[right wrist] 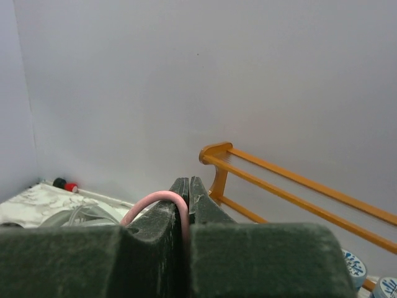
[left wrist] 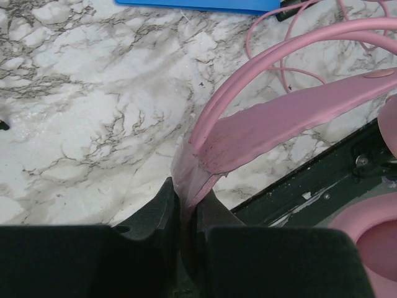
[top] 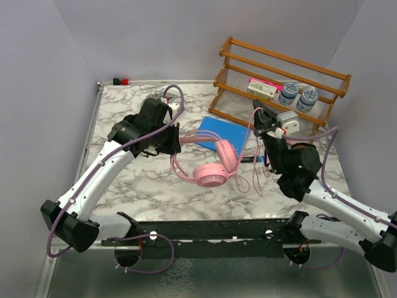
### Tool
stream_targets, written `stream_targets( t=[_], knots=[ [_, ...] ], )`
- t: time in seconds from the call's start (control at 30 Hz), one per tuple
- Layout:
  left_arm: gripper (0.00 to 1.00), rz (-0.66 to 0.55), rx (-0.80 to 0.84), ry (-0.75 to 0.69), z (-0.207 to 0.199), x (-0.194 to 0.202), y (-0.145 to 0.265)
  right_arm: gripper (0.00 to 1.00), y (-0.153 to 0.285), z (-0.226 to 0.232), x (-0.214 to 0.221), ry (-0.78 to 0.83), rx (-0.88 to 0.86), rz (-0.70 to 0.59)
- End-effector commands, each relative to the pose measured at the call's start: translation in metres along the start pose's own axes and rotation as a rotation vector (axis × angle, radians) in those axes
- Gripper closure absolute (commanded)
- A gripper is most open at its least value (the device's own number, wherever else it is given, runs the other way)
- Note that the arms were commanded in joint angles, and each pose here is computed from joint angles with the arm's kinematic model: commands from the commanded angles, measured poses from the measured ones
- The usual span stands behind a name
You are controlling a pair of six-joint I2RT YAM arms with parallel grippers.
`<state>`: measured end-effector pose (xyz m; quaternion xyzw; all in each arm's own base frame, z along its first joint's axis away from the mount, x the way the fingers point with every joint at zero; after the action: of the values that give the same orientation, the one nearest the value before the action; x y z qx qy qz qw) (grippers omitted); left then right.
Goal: Wrap the headphones
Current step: Wrap the headphones cable around the headphones.
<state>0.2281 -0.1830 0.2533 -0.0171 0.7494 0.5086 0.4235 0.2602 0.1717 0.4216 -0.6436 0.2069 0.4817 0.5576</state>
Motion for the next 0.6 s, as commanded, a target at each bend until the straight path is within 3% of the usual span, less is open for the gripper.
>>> stream_targets(
  t=[0.0,0.1,0.23,0.33,0.57],
  knots=[
    [1.00,-0.106,0.158,-0.046,-0.026,-0.021,0.016,0.94,-0.022,0.003,0.015,0.087,0.032,0.075],
    [1.00,-0.169,0.225,-0.077,-0.038,-0.030,0.031,0.91,-0.024,0.005,0.042,0.044,-0.021,0.127],
    [1.00,-0.147,0.329,-0.080,-0.053,-0.026,0.033,0.87,-0.019,0.034,0.065,0.000,-0.291,0.191],
    [1.00,-0.155,0.445,-0.085,-0.069,-0.026,0.039,0.87,-0.025,0.032,0.078,-0.014,-0.257,0.225],
    [1.00,-0.337,0.545,-0.074,-0.091,-0.064,0.086,0.86,-0.016,0.020,0.129,-0.090,-0.228,0.311]
  ],
)
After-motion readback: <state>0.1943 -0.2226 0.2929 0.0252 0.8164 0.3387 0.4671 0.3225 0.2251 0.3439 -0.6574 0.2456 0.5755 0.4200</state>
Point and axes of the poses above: each gripper's point midway between its finger pads, its own y axis back along the fingers, its own z axis along the line the jaws close on, x = y × z, the point moved 2 cm from there along y, back along the fingers, and after that the axes turned 15 degrees about -y, right-handed, at the moved point
